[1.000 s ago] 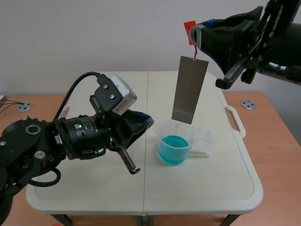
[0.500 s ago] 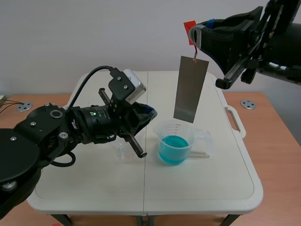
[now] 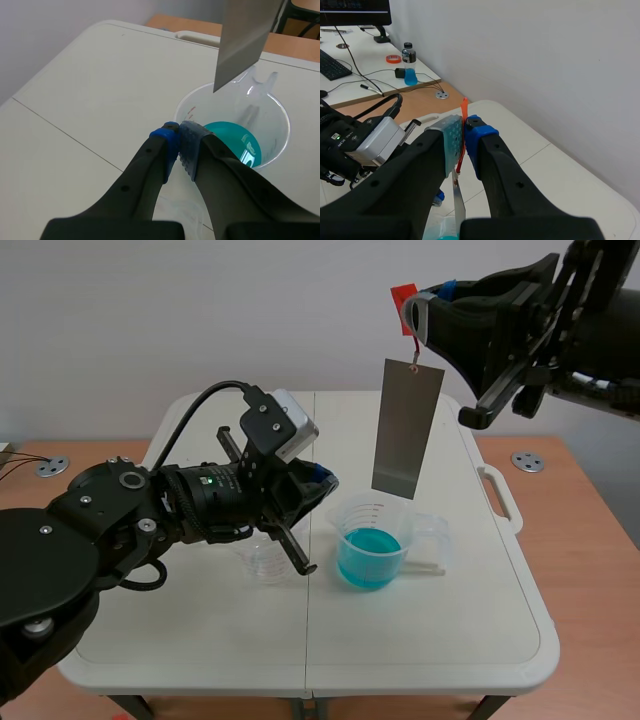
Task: Hold the metal plate by the orange handle, dip it into the blue solution, take it out and point at it, then put the plate back in the beaker on the left.
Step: 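Point at the plate with the left hand, then lower the plate into the blue solution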
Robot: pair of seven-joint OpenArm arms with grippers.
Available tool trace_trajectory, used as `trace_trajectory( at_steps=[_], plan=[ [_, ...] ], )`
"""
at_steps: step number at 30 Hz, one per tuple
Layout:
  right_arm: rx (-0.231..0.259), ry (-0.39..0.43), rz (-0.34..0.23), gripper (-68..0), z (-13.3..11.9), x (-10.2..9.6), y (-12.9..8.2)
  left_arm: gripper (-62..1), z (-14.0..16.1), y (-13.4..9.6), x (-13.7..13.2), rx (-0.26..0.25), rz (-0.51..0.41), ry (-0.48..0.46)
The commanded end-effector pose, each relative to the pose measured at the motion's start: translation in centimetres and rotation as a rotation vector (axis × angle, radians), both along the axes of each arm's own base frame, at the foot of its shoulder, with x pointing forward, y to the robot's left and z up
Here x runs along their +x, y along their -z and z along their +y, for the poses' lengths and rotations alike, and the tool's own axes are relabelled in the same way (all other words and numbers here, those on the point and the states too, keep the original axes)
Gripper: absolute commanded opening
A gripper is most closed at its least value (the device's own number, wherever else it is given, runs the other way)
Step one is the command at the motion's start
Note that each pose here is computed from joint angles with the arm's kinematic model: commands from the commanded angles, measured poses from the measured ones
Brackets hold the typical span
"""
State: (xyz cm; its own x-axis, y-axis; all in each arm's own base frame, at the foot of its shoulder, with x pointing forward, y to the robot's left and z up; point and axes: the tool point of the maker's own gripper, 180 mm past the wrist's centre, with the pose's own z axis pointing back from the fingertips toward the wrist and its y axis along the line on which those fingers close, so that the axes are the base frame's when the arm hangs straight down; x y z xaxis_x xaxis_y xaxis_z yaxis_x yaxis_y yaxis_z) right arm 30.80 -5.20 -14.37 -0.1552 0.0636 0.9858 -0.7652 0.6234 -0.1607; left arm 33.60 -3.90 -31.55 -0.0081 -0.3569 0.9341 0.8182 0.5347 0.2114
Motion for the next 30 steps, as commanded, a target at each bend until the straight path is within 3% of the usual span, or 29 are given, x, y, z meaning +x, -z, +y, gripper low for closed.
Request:
trace_trajectory(
  at_steps=[1, 15, 24, 30],
  plan=[
    [0.028, -0.018, -0.031, -66.3, 0.2, -0.2, -1.2, -59.3, -0.6, -1.3, 0.3, -0.036, -0.026, 0.007],
    [0.03, -0.019, -0.031, -66.3, 0.2, -0.2, -1.2, -59.3, 0.5, -1.0, 0.7, -0.017, -0.031, -0.019],
    [0.038, -0.02, -0.038, -66.3, 0.3, -0.2, -1.4, -59.2, 8.4, -2.2, -0.8, 0.003, -0.125, -0.13],
    [0.038, -0.02, -0.038, -66.3, 0.3, -0.2, -1.4, -59.2, 16.9, -3.0, -3.7, 0.013, -0.168, -0.287]
  ],
)
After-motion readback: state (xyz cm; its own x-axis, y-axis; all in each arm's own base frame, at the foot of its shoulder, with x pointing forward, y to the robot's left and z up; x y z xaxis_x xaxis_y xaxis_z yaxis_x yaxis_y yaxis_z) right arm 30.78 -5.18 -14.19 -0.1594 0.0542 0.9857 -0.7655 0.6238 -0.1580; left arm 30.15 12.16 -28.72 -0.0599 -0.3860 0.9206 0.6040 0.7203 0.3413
